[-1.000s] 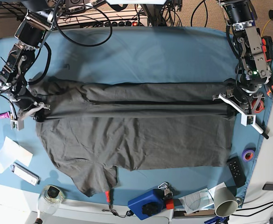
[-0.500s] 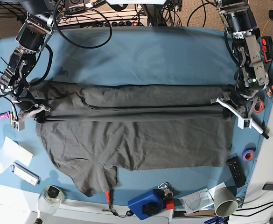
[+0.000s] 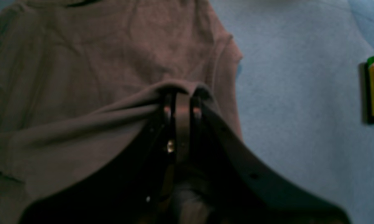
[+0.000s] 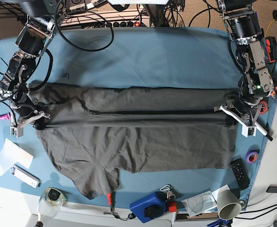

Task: Fold the T-shirt properly
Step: 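Open both grippers and release the folded edge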

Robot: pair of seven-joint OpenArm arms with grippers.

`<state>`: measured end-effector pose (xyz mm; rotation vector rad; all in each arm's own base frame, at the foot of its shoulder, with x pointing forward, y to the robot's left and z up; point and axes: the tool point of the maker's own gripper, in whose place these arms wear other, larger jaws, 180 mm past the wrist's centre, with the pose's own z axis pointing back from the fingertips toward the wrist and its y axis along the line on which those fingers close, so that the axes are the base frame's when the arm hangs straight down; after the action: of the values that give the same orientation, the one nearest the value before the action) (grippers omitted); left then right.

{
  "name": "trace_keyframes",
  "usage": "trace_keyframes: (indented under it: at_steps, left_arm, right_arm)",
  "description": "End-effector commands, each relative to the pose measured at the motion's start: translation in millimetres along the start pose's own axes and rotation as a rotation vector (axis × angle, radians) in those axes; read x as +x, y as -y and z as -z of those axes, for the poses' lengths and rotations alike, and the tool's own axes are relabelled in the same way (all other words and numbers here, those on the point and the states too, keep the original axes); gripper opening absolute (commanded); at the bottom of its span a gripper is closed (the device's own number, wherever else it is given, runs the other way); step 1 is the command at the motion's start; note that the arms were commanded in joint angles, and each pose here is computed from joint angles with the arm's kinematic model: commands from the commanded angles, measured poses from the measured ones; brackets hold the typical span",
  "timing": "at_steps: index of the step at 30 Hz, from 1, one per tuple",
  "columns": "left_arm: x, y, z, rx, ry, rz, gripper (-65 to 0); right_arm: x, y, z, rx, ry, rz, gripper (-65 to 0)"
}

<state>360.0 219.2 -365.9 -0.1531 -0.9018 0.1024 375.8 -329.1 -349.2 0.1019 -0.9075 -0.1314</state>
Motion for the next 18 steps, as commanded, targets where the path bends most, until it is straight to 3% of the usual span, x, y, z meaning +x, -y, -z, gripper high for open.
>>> trace_keyframes:
  at_steps: [1,3,6,11,15,18]
  left_arm:
    - [22.1,-4.2,-2.8,0.009,0.061,0.011,-49.0]
    - [22.4,-4.4,-2.9,0.01,0.062,0.011,-43.0]
    - [25.6,-4.9,-2.9,0.011,0.067,0.014,-41.5]
    - [44.8,-12.4,-5.5,0.026,0.091,0.039,-41.5]
    - [48.6,-22.2,-13.6,0.052,-0.022,0.081,-41.5]
    - [50.3,-18.0,-20.2,0.017,-0.059,0.07,-41.5]
  right_arm:
    - [29.4,6.0,-7.0,-0.008,0.078,-0.033,-65.0]
    - [29.9,3.7,-7.3,0.007,0.079,-0.05,-56.1]
    - [35.0,2.7,-7.1,0.009,0.089,-0.049,-45.8]
    - [56.6,3.9,-12.2,0.018,0.127,-0.045,-45.2]
    - [82.0,1.3,-28.2,0.067,0.15,-0.023,-45.2]
    - [93.8,7.8,-42.6,0.07,0.173,-0.011,-45.2]
